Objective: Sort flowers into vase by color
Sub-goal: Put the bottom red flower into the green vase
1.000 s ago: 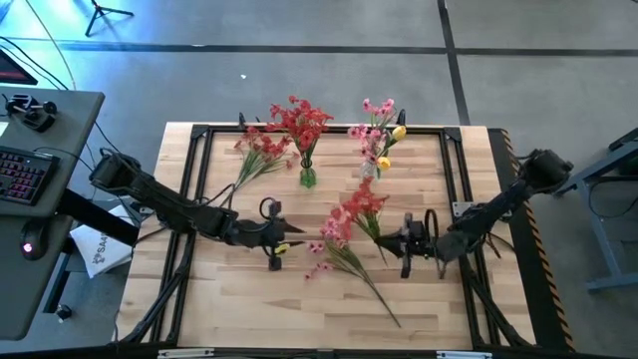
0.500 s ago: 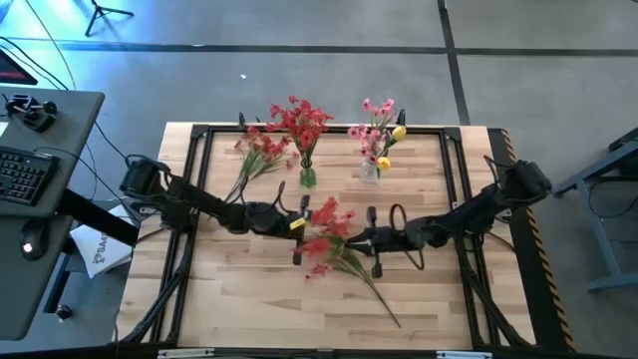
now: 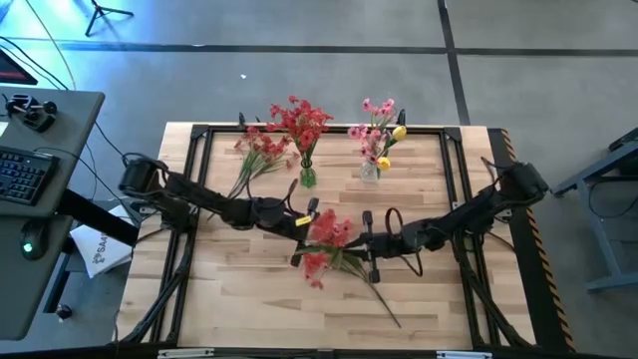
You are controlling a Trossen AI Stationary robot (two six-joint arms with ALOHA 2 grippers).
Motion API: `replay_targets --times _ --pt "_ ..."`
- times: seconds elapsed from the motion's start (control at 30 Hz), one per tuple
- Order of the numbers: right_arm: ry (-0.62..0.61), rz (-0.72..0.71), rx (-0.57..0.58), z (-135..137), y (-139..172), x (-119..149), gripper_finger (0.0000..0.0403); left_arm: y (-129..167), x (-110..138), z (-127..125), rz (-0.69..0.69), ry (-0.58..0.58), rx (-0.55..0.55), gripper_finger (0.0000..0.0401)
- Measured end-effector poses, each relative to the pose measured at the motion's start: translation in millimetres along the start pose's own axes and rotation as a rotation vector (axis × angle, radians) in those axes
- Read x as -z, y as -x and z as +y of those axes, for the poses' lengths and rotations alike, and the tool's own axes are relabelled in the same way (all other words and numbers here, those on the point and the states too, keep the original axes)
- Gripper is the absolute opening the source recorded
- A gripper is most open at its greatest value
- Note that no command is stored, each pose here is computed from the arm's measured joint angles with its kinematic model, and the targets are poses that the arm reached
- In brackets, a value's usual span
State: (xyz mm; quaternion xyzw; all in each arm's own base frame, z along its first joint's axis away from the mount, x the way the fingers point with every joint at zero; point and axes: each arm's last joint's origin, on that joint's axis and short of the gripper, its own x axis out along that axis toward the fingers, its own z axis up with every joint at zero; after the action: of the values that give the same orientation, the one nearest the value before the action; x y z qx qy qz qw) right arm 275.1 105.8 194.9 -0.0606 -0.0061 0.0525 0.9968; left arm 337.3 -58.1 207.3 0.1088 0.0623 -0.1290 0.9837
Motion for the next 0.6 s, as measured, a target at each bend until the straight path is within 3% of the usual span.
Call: replay_targets --times 0.13,0.43,0.6 --pt "0.000 0.063 0.064 0 4 0 0.0000 4 -7 -2 -0.011 -0.018 0.006 0.0225" --pt "-0.017 0.073 0.091 -9 -1 6 0.0000 6 -20 1 -0.136 -0.036 -0.039 0.0225" --pt "-0.022 0.062 0.121 -18 -5 8 0.0000 0 -22 3 -0.141 -0.037 -0.042 0.0225"
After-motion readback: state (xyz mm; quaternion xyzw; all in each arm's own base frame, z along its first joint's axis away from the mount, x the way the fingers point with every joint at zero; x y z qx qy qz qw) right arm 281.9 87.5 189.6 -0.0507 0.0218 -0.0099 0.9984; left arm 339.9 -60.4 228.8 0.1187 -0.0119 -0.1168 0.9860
